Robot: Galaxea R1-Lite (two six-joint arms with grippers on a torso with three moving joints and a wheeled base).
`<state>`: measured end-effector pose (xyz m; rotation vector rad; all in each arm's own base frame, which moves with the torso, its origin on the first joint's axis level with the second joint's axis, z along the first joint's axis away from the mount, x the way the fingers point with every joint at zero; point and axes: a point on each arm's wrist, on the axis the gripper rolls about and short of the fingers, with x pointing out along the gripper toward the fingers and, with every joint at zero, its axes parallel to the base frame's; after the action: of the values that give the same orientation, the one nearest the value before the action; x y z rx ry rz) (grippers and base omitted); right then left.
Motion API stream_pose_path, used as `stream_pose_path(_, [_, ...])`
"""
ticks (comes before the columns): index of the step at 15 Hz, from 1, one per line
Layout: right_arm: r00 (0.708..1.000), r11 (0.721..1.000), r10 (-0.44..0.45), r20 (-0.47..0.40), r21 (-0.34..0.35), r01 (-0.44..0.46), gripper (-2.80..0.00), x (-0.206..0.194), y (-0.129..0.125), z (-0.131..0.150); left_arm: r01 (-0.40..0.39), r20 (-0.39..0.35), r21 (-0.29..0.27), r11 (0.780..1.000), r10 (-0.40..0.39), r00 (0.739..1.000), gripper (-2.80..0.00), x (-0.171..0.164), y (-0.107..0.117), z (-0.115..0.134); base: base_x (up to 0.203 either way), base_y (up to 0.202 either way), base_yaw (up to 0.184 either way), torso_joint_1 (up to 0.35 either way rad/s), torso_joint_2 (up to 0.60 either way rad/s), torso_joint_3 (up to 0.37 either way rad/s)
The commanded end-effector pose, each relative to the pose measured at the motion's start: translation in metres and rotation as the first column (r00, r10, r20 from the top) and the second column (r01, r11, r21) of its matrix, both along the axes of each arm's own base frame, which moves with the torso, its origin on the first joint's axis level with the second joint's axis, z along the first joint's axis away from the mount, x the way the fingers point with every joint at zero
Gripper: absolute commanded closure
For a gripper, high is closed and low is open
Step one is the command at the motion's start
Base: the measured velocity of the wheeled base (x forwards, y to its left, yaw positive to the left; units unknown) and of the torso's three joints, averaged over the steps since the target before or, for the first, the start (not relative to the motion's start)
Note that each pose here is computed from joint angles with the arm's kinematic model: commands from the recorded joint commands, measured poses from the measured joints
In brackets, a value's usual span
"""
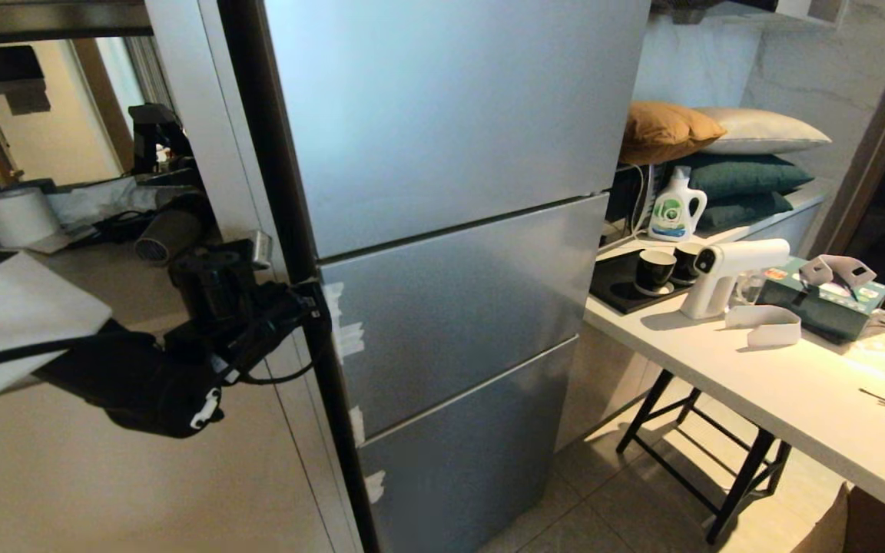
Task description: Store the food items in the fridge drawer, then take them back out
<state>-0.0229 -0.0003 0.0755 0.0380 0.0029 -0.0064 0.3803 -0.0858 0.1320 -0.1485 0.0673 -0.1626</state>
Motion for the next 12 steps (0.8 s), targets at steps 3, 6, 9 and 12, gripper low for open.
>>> stream_pose_path(3, [1.000,1.000,0.000,-0.002,0.000,0.000,0.00,0.000,0.000,0.000,0.045,-0.005,-0.003,0.999,-0.045,0.999,0.00,-0.002,-0.004,-0.002,0.000,0.000,0.000,0.000,0.00,0.000])
stream_pose_path(6, [1.000,1.000,0.000,-0.002,0.000,0.000,0.00,0.000,0.000,0.000,0.107,-0.021,-0.003,0.994,-0.107,0.994,0.00,-0.007,-0.011,-0.005,0.000,0.000,0.000,0.000,0.00,0.000])
stream_pose_path(9, [1.000,1.000,0.000,-0.002,0.000,0.000,0.00,0.000,0.000,0.000,0.178,-0.051,-0.005,0.984,-0.178,0.983,0.00,-0.015,-0.020,-0.012,0.000,0.000,0.000,0.000,0.00,0.000])
stream_pose_path(12, [1.000,1.000,0.000,-0.002,0.000,0.000,0.00,0.000,0.000,0.000,0.232,-0.066,-0.042,0.972,-0.234,0.970,0.00,-0.022,-0.034,-0.014,0.000,0.000,0.000,0.000,0.00,0.000])
